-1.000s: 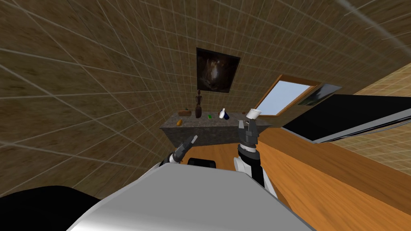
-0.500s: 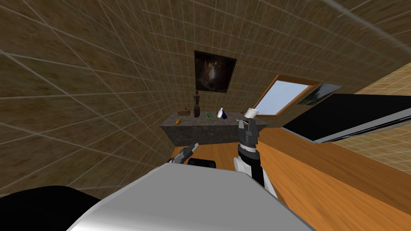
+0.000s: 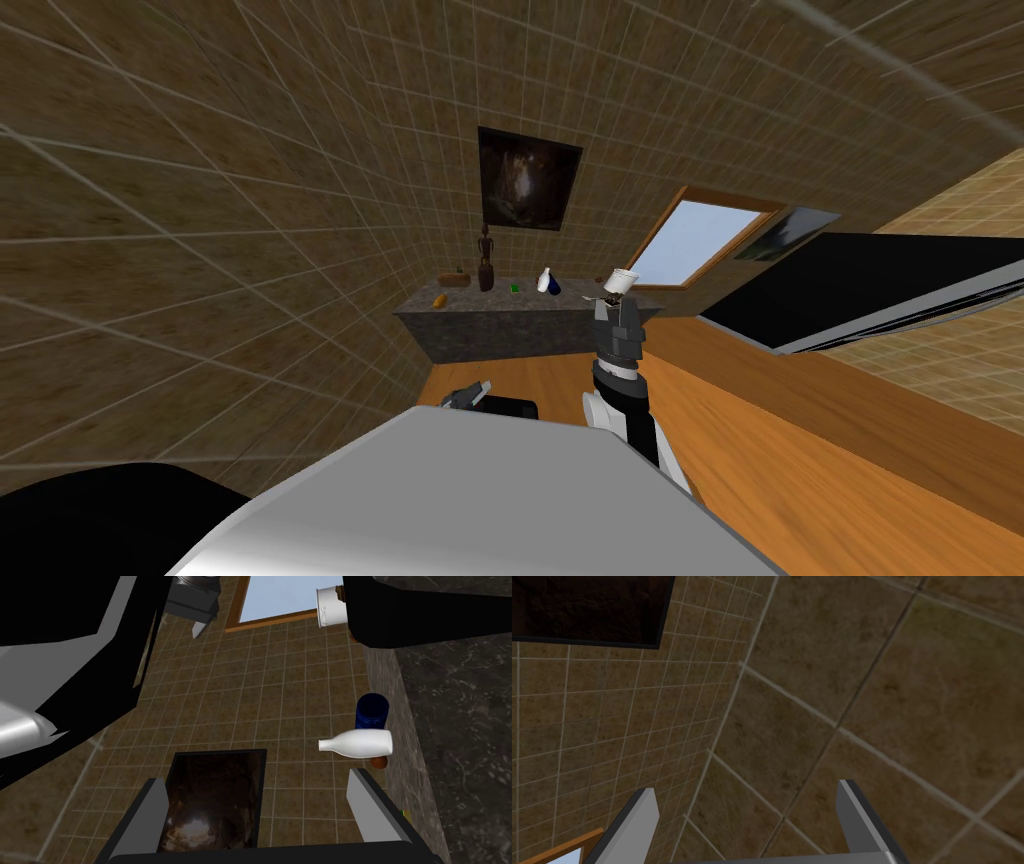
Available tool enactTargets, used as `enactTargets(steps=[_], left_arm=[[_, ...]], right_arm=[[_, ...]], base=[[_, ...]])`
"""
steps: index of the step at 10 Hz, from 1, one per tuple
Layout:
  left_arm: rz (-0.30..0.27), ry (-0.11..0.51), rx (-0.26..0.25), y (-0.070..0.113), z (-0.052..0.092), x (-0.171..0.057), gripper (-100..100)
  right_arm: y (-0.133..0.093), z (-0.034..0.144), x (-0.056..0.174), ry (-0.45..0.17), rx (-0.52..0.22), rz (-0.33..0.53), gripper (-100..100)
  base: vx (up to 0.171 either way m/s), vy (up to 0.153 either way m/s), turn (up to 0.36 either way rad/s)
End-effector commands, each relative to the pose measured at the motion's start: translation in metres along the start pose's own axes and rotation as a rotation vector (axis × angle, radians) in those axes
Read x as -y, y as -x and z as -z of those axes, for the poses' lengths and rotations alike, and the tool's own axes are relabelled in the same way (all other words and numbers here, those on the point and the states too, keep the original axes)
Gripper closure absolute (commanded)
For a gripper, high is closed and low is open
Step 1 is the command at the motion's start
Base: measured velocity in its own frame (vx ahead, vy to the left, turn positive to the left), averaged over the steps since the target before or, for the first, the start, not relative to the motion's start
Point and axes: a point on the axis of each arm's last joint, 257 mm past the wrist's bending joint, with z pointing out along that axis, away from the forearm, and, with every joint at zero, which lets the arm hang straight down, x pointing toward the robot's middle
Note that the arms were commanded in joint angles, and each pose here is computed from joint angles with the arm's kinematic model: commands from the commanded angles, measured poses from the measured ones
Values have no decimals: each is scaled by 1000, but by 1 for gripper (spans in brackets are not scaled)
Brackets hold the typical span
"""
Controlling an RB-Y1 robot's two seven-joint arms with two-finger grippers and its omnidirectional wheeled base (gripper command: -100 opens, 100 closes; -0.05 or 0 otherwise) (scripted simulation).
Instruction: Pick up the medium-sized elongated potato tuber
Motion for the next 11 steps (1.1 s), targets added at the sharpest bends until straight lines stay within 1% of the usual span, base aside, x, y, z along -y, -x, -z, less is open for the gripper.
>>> enactTargets(steps=[1,2,3,4,5,6,7,8,9,10,11], left_arm=[[29,42,-40,-11,13,-10,-100],[96,91,-62,-25,29,-22,-100],[91,116,-90,-27,37,-25,-100],[156,172,-109,-40,55,-38,-100],[152,192,-130,-41,62,-40,-100],[151,198,-135,-41,64,-41,-100],[212,264,-154,-52,86,-53,-100],[208,286,-175,-53,94,-55,-100],[267,355,-186,-62,117,-66,-100],[261,381,-209,-62,126,-67,-100],[317,452,-213,-68,150,-78,-100]], right_arm=[[0,0,0,0,0,0,0],[0,0,0,0,0,0,0],[0,0,0,0,0,0,0],[0,0,0,0,0,0,0],[0,0,0,0,0,0,0],[0,0,0,0,0,0,0],[0,0,0,0,0,0,0],[0,0,0,0,0,0,0],[0,0,0,0,0,0,0],[0,0,0,0,0,0,0],[0,0,0,0,0,0,0]], base=[[-28,-58,-15],[-26,-91,-59],[-16,-81,-30],[-4,-79,-95],[-5,-55,-36],[-6,-16,11],[-1,-35,-117],[-1,-35,-61],[-5,-48,-130],[-1,-37,-63],[12,-32,-174]])
